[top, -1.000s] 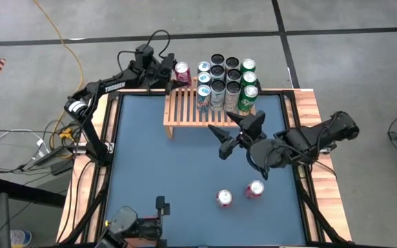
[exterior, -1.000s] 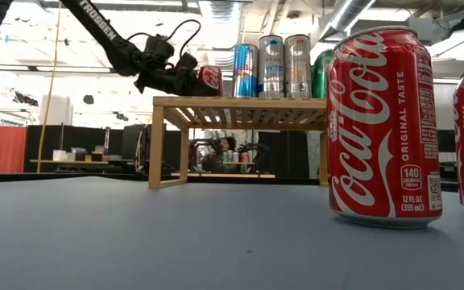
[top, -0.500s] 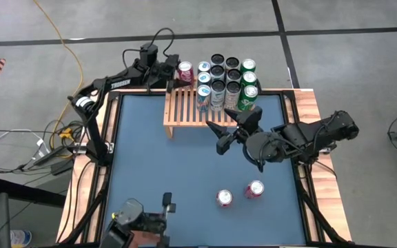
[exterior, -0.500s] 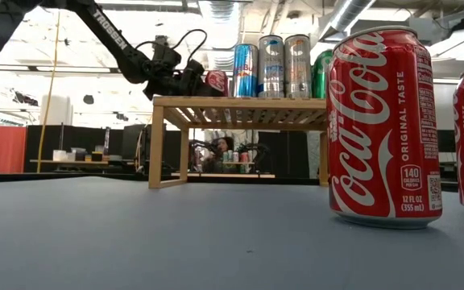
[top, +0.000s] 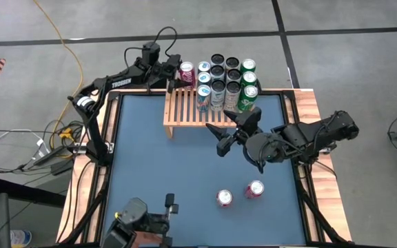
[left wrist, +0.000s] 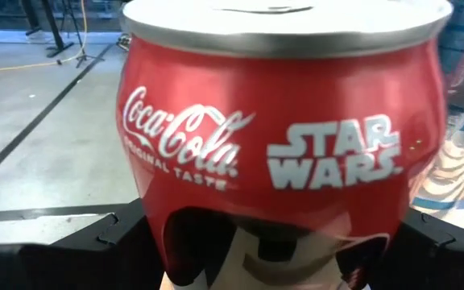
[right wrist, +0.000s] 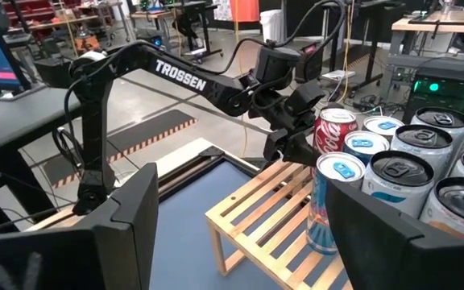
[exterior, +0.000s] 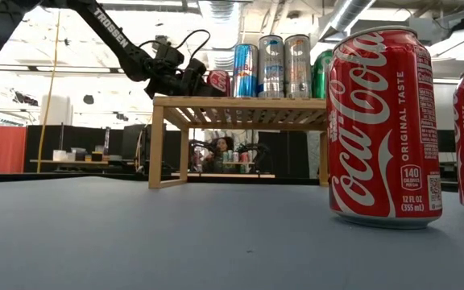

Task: Place canned beverage on shelf
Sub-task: Put the left red soda can on the shelf, then put the right red soda can on the shelf aligned with the other red soda can

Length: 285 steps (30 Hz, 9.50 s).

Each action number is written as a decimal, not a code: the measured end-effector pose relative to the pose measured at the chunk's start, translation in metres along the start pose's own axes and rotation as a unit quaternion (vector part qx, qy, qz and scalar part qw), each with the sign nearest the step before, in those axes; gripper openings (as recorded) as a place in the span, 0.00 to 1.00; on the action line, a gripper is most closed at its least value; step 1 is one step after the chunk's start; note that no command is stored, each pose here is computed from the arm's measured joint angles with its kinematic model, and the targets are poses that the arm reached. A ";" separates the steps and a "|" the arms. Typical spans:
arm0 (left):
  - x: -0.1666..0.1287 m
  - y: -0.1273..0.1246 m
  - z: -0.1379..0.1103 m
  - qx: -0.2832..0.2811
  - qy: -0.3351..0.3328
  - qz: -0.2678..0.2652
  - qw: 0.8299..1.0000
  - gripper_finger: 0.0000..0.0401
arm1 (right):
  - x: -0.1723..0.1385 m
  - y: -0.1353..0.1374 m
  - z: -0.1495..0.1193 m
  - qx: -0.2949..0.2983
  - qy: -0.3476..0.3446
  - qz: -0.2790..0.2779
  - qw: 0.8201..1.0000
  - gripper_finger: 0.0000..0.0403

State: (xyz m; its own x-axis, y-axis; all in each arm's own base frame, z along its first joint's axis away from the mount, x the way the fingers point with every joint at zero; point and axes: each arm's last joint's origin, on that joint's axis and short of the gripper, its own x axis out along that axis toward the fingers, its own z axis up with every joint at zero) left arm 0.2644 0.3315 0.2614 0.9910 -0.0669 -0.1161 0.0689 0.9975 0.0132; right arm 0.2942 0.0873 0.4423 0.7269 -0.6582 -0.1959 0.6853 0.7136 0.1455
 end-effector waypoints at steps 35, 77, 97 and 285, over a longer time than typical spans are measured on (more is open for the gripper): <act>-0.011 -0.008 0.010 0.010 0.042 0.045 0.998 0.90 | 0.002 0.000 -0.003 -0.025 0.028 0.030 0.999 0.69; -0.079 -0.181 0.139 0.002 0.080 -0.018 0.997 0.90 | -0.096 -0.024 -0.131 0.082 0.419 -0.124 0.896 0.69; -0.069 -0.190 0.127 -0.044 0.131 -0.034 0.990 0.90 | -0.088 0.001 -0.181 0.136 0.485 -0.255 0.825 0.69; 0.079 -0.278 0.104 -0.185 0.109 -0.525 0.823 0.90 | 0.051 0.053 -0.018 -0.443 0.080 0.399 0.799 0.37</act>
State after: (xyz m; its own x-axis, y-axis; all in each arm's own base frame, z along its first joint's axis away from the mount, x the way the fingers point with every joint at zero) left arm 0.3359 0.0467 0.3515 0.3603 -0.9317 -0.0458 0.7952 0.3324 -0.5070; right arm 0.3665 0.0956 0.4229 0.8529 0.0786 -0.5161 -0.3449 0.8270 -0.4440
